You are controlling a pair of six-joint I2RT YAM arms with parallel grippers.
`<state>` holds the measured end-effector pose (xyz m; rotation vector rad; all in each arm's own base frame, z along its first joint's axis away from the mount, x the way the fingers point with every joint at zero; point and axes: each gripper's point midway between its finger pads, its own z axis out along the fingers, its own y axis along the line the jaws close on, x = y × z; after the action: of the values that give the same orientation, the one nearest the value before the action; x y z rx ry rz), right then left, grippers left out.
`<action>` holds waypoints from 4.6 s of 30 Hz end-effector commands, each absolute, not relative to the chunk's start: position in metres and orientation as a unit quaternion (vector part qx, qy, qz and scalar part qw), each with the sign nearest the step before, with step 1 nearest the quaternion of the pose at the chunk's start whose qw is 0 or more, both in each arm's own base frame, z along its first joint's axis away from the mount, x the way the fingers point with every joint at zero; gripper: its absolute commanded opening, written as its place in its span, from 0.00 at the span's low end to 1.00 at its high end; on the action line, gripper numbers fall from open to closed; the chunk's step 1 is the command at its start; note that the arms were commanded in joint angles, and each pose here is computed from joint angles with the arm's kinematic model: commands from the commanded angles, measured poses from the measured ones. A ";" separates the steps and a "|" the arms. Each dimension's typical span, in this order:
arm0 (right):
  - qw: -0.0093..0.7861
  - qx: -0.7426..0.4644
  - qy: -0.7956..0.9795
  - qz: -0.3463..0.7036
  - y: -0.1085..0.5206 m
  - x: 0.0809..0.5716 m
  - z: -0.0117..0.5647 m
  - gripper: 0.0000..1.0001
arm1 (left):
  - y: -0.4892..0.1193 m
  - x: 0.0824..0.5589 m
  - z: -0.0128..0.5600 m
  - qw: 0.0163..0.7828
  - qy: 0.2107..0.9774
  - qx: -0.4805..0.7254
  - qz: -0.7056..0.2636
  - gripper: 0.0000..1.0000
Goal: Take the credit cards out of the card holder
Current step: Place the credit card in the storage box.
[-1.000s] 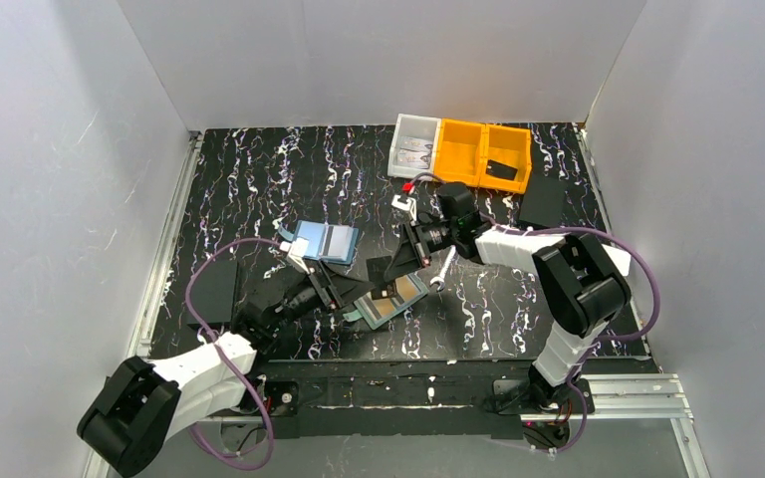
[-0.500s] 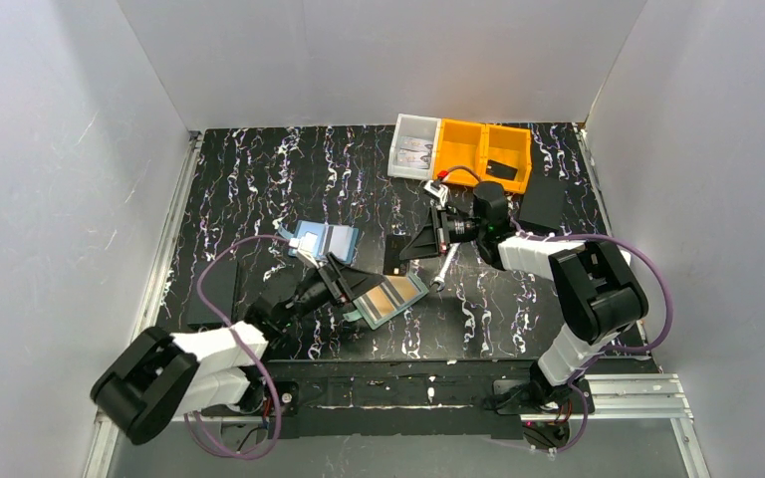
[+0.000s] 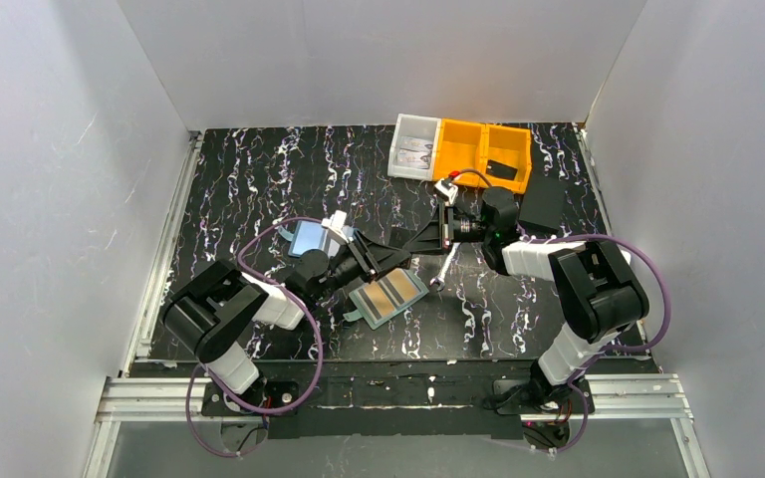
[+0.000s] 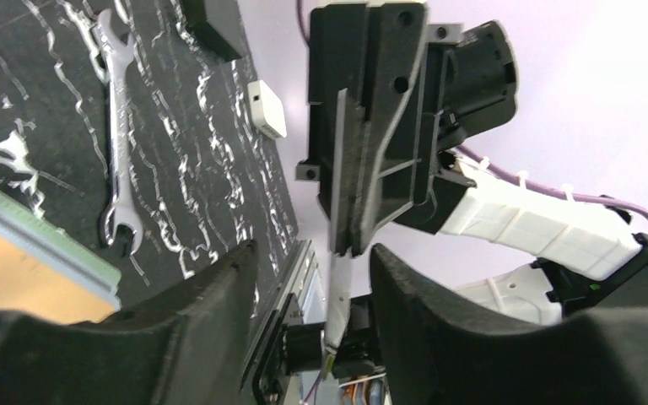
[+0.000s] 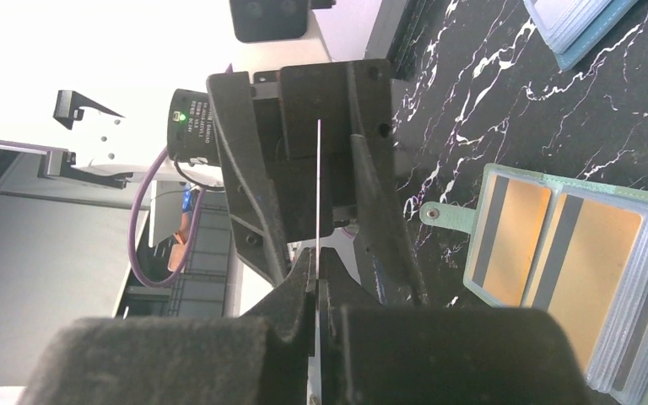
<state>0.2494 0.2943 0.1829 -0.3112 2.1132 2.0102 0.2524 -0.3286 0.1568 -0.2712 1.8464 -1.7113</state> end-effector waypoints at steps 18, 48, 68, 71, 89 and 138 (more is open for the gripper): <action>0.138 -0.088 0.710 0.686 0.281 0.266 0.185 0.01 | -0.337 0.252 0.187 0.306 0.662 -0.080 -0.679 0.02; 0.220 -0.510 0.564 0.611 0.240 0.185 0.192 0.98 | -0.277 0.135 0.147 0.129 0.840 0.318 -0.420 0.00; 0.157 -0.535 0.539 0.631 0.267 0.152 0.191 0.89 | -0.311 0.131 0.155 0.124 0.821 0.350 -0.434 0.00; 0.141 -0.543 0.541 0.627 0.270 0.150 0.186 0.86 | -0.313 0.134 0.160 0.133 0.818 0.352 -0.435 0.00; 0.102 -0.551 0.547 0.622 0.278 0.145 0.177 0.01 | -0.307 0.141 0.169 0.170 0.821 0.349 -0.418 0.00; 0.450 -0.443 0.761 0.147 0.037 0.588 0.155 0.01 | -0.198 0.196 0.211 0.459 0.816 0.137 -0.323 0.98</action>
<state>0.5728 0.0391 0.1454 -1.1131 1.9562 0.3567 0.1913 -0.1970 0.2134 0.3624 2.0079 -0.7944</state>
